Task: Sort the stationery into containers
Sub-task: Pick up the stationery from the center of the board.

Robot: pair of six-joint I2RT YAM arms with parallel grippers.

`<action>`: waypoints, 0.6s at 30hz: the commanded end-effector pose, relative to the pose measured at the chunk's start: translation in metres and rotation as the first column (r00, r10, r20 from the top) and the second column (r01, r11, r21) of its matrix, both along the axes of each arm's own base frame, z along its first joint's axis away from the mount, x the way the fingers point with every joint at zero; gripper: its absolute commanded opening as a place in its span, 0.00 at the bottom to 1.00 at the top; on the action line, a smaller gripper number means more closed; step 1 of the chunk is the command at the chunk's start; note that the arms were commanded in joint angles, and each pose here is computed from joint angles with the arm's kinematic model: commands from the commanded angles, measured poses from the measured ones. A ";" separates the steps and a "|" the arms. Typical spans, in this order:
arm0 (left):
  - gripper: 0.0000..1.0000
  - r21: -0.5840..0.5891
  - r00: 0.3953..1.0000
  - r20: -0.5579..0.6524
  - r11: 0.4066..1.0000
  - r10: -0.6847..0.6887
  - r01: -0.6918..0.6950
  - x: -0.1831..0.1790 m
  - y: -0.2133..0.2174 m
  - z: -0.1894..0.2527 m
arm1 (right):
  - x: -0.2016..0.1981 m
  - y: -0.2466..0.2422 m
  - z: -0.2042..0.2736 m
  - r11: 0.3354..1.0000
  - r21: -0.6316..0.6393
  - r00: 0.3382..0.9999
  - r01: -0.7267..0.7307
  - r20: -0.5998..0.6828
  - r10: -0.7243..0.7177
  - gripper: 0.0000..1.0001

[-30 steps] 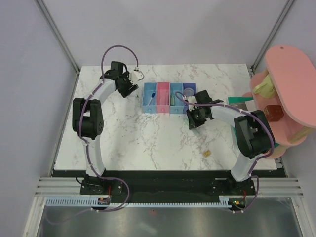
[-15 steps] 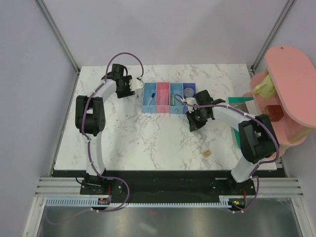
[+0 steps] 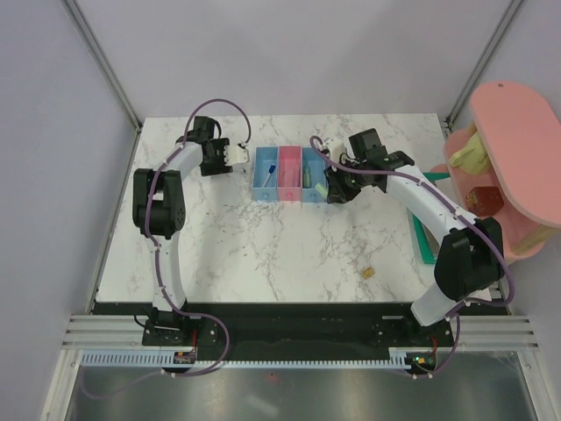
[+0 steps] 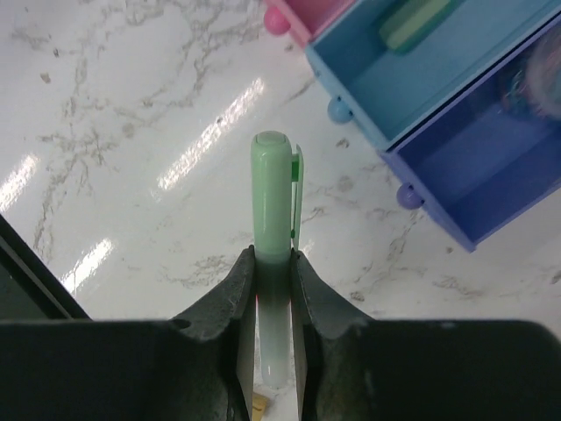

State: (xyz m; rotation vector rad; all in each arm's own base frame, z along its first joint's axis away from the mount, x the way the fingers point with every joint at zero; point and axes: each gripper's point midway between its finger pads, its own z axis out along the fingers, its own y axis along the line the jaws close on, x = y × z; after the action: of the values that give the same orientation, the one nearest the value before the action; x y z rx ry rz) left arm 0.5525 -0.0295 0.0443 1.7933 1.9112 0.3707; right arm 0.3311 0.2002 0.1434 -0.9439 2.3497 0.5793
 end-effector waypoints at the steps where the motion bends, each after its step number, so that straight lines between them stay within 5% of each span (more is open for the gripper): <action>1: 0.70 0.008 0.998 0.021 0.999 -0.051 0.051 0.010 -0.004 -0.001 | 0.034 0.014 0.052 0.999 0.046 0.988 -0.018 0.156 0.011 0.05; 11: 0.67 0.003 0.995 -0.001 0.995 -0.102 0.102 0.010 -0.011 -0.017 | 0.090 0.036 0.076 0.998 0.057 0.972 -0.018 0.234 0.004 0.06; 18: 0.49 0.023 0.988 -0.012 0.988 -0.154 0.154 0.010 -0.017 -0.024 | 0.107 0.056 0.068 0.997 0.046 0.969 -0.055 0.243 0.042 0.06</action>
State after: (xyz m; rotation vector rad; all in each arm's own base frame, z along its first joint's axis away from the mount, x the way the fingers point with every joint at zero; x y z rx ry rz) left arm 0.5605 -0.0367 0.0333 1.8591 1.8397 0.3604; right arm 0.4269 0.2408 0.1954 -0.9484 2.1660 0.5191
